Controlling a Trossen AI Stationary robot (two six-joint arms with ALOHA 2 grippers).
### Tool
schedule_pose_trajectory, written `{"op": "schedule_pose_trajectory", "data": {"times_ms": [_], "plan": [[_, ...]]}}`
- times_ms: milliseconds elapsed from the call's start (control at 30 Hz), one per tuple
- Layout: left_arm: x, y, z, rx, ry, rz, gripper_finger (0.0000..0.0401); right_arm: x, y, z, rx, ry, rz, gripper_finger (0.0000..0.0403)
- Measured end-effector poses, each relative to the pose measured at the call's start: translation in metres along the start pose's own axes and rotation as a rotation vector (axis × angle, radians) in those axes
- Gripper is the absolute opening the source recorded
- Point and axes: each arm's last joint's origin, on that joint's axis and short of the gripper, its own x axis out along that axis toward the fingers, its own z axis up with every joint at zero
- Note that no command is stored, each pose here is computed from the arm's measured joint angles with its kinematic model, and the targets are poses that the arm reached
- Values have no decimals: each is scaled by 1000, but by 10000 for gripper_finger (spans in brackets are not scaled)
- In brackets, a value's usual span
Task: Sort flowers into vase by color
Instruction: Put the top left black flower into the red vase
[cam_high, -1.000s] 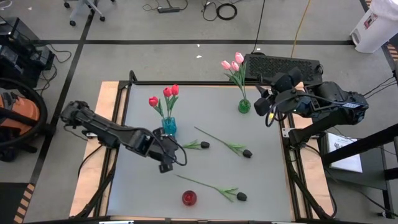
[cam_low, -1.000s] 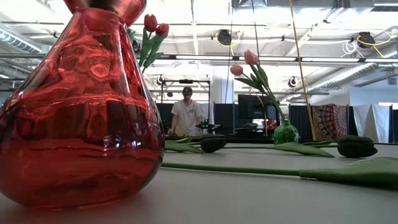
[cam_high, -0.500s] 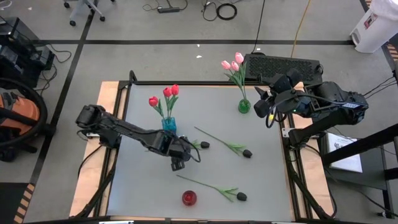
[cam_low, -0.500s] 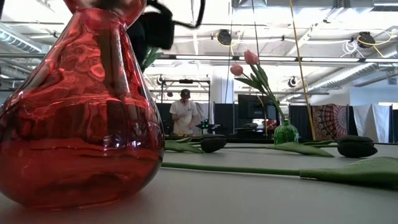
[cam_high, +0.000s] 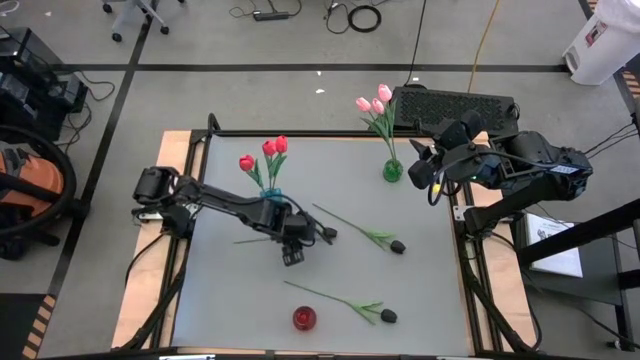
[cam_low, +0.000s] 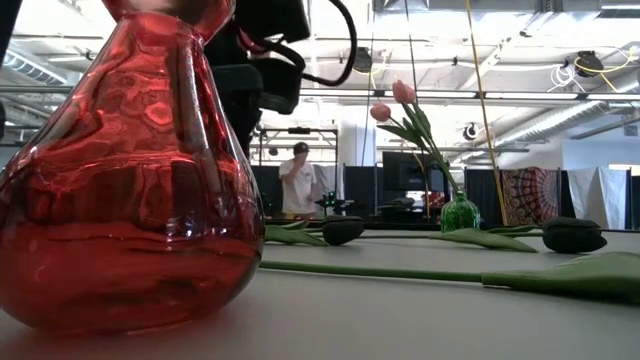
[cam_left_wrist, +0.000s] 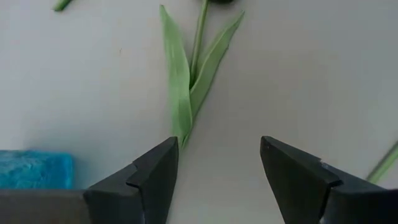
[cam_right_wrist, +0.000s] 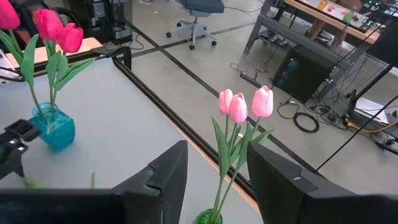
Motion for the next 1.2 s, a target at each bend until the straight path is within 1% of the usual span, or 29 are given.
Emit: {"op": "schedule_pose_trajectory", "data": {"times_ms": [67, 333, 500, 633, 1000, 1133, 1200], "plan": [[1, 2, 2, 9, 2, -14, 233, 0, 0, 0, 1, -1, 0, 157], [2, 14, 7, 15, -12, 2, 233, 0, 0, 0, 26, -1, 0, 157], [2, 18, 10, 71, -24, 7, 233, 0, 0, 0, 28, -1, 0, 157], [5, 21, 9, 75, -22, -7, 233, 0, 0, 0, 28, -1, 0, 157], [9, 21, 6, 75, -13, -28, 233, 0, 1, 2, 51, -17, 9, 157], [9, 15, 4, 45, -11, -50, 233, 0, 1, 2, 51, -17, 9, 157], [9, 11, 4, 51, -19, -56, 233, 0, 1, 2, 51, -17, 9, 157]]}}
